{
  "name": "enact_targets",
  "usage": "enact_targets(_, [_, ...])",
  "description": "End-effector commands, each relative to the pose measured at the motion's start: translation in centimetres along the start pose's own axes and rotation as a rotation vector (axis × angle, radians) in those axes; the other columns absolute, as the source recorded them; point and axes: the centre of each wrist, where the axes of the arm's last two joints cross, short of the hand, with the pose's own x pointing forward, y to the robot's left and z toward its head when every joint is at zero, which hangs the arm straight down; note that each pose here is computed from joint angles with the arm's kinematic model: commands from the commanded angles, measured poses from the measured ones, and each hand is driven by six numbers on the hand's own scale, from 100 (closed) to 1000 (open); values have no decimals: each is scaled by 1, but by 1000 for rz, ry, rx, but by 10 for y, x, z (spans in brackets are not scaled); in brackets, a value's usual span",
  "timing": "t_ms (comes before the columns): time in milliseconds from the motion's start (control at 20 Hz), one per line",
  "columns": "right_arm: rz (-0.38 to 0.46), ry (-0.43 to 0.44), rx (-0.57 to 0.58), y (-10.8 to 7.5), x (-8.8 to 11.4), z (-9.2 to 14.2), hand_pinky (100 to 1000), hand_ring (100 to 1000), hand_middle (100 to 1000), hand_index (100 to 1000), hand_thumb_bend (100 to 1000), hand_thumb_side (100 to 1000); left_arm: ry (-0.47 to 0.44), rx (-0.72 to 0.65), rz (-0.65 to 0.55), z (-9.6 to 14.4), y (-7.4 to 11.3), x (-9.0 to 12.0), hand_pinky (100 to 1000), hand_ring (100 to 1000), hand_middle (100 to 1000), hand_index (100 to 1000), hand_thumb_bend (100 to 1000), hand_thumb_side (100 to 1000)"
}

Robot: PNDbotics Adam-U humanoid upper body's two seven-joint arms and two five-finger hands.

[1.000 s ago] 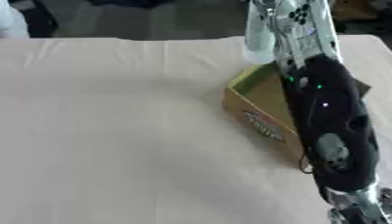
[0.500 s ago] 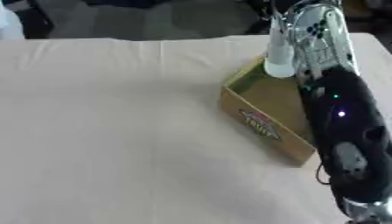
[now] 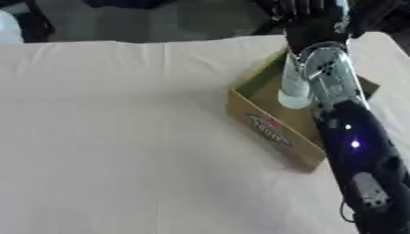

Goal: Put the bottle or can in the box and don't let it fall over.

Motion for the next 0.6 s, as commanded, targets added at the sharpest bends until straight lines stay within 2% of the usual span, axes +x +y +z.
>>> enact_targets(50, [-22,-26,-42,-5,0,-1,100,100,100,915,512,990,-38,-10,-12,-6,3,8,924,976,776,849,484,761])
enact_targets(600, [7,5,-215,-59,-14,5,100,100,100,917,507,1000,-42,-4,-11,-7,3,9,923,974,776,849,485,759])
